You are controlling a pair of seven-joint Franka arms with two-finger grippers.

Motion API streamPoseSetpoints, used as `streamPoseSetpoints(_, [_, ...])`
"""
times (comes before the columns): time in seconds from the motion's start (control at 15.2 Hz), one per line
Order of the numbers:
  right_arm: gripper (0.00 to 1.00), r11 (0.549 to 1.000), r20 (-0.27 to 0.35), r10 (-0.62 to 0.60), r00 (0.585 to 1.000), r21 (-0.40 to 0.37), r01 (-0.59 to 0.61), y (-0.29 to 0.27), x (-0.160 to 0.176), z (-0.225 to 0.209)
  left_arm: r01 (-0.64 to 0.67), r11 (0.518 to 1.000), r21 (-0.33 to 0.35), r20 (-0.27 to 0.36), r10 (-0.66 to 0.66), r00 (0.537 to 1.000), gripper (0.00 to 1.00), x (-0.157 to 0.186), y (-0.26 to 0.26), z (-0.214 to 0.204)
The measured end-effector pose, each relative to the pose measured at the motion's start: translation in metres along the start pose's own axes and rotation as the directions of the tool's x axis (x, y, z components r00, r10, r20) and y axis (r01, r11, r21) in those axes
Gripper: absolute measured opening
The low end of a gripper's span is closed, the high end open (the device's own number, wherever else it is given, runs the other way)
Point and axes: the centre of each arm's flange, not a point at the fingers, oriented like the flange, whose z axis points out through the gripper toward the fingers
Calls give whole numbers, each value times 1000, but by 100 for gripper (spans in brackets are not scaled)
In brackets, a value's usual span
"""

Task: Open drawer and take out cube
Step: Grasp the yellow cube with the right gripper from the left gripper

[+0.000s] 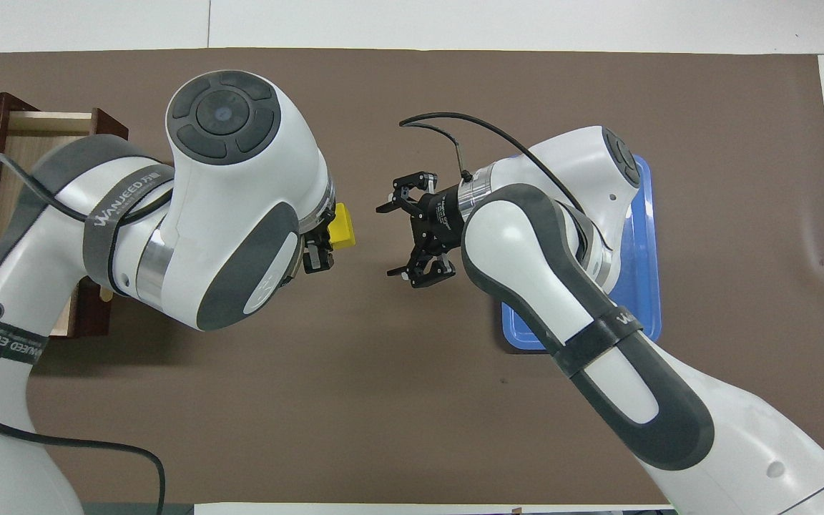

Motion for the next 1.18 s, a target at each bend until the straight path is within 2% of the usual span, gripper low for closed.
streamPoseSetpoints(0.53, [100, 1000, 24, -22, 999, -14, 22, -6, -48, 15, -1, 1000, -5, -4, 1, 1000, 55, 0, 0, 0])
streamPoseSetpoints(1.05, [100, 999, 19, -31, 999, -25, 32, -4, -56, 23, -4, 1000, -1, -8, 4, 1000, 55, -1, -1, 2])
streamPoseSetpoints(1.18, [83, 999, 9, -38, 999, -15, 38, -6, -56, 21, -7, 1000, 7, -14, 7, 1000, 55, -1, -3, 4])
